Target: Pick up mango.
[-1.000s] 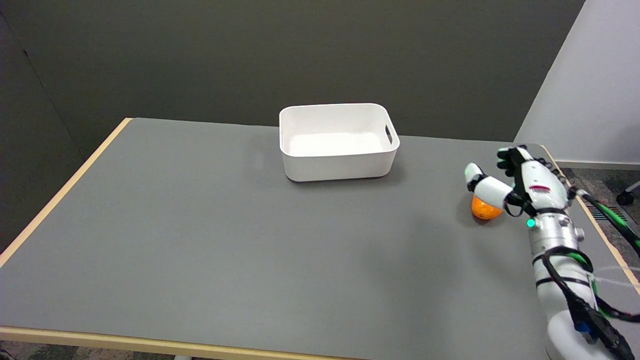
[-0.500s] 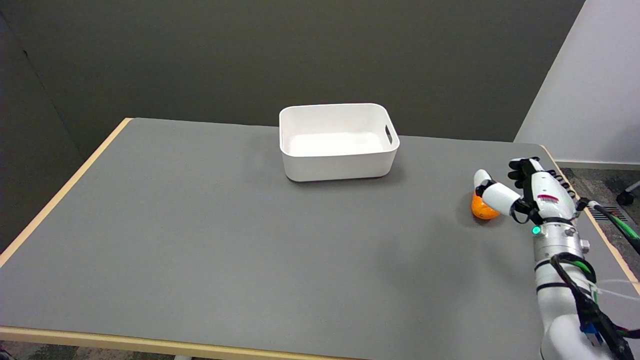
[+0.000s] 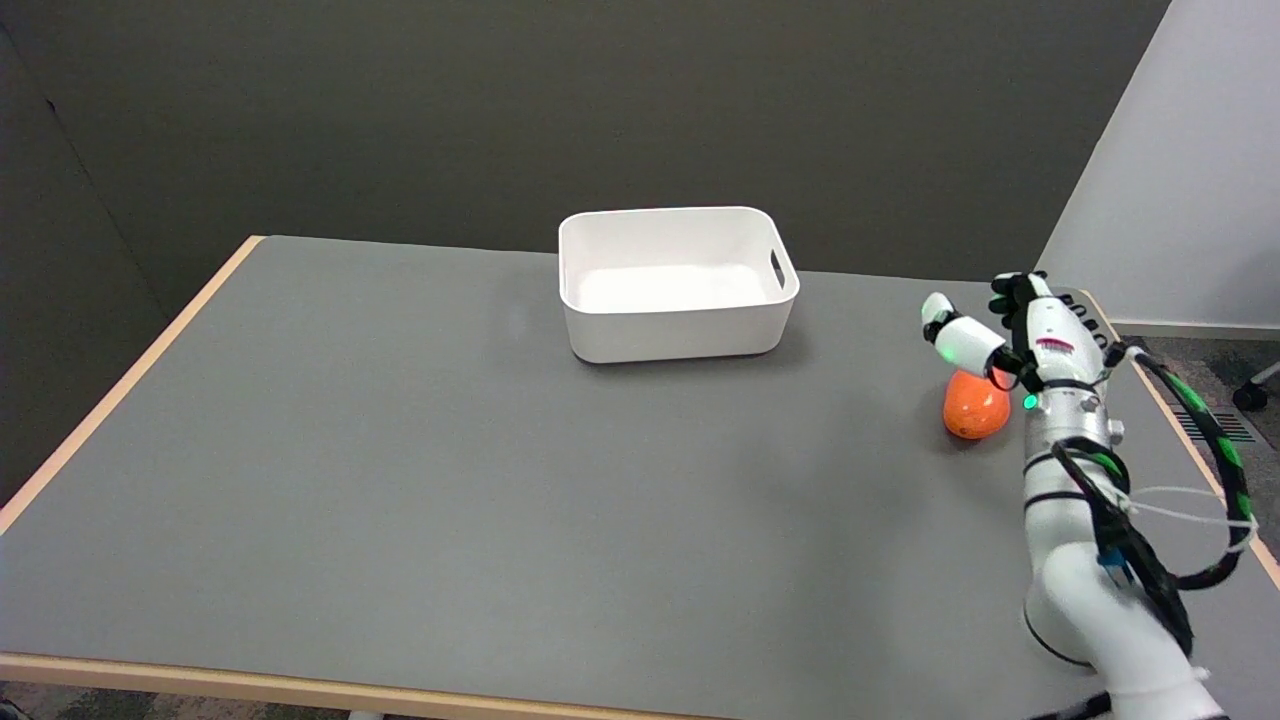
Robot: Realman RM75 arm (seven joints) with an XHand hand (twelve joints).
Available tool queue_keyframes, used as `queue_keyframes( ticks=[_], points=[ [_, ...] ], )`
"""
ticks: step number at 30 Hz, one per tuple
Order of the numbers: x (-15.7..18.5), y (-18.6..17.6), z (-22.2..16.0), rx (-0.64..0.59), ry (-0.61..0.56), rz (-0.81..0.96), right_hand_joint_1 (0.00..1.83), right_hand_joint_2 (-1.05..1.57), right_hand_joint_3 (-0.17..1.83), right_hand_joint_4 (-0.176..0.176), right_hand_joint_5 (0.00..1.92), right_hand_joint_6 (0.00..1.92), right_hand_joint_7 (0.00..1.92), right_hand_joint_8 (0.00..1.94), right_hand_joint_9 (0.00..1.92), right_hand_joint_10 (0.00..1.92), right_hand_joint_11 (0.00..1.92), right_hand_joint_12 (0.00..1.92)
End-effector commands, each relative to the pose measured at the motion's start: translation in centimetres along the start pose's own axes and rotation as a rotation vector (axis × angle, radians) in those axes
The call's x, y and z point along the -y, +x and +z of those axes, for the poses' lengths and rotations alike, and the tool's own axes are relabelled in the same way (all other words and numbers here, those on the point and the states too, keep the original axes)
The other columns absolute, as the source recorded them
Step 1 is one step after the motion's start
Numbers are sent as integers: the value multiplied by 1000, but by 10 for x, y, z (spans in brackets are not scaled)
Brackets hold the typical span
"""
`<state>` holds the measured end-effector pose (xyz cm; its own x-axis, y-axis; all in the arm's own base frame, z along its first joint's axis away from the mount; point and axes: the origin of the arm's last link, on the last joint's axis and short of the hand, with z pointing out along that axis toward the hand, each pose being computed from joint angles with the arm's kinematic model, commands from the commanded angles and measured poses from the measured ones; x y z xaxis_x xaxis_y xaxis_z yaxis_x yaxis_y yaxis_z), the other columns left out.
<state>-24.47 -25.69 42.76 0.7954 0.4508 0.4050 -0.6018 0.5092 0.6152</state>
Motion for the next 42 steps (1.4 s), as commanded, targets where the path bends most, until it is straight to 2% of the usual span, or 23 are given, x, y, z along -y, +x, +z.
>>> queue_keyframes(
  ticks=[1, 10, 18, 24, 31, 42],
  points=[
    [33, 16, 3, -209, -117, -62, 414, 699, 750, -176, 204, 590, 348, 697, 247, 1085, 493, 1775],
    [58, -13, -88, -206, -321, -60, 409, 718, 730, -176, 115, 508, 201, 599, 113, 956, 442, 1748],
    [77, -31, -144, -221, -306, -87, 421, 717, 739, -176, 64, 454, 155, 575, 79, 913, 409, 1729],
    [76, -58, -179, -184, -393, -142, 399, 730, 723, -176, 31, 433, 122, 559, 71, 901, 411, 1717],
    [85, -61, -163, -190, -383, -120, 392, 728, 721, -176, 0, 409, 94, 541, 57, 883, 408, 1715],
    [75, -77, -90, -123, -390, -122, 388, 724, 729, -176, -1, 384, 74, 529, 44, 864, 408, 1714]
  ],
)
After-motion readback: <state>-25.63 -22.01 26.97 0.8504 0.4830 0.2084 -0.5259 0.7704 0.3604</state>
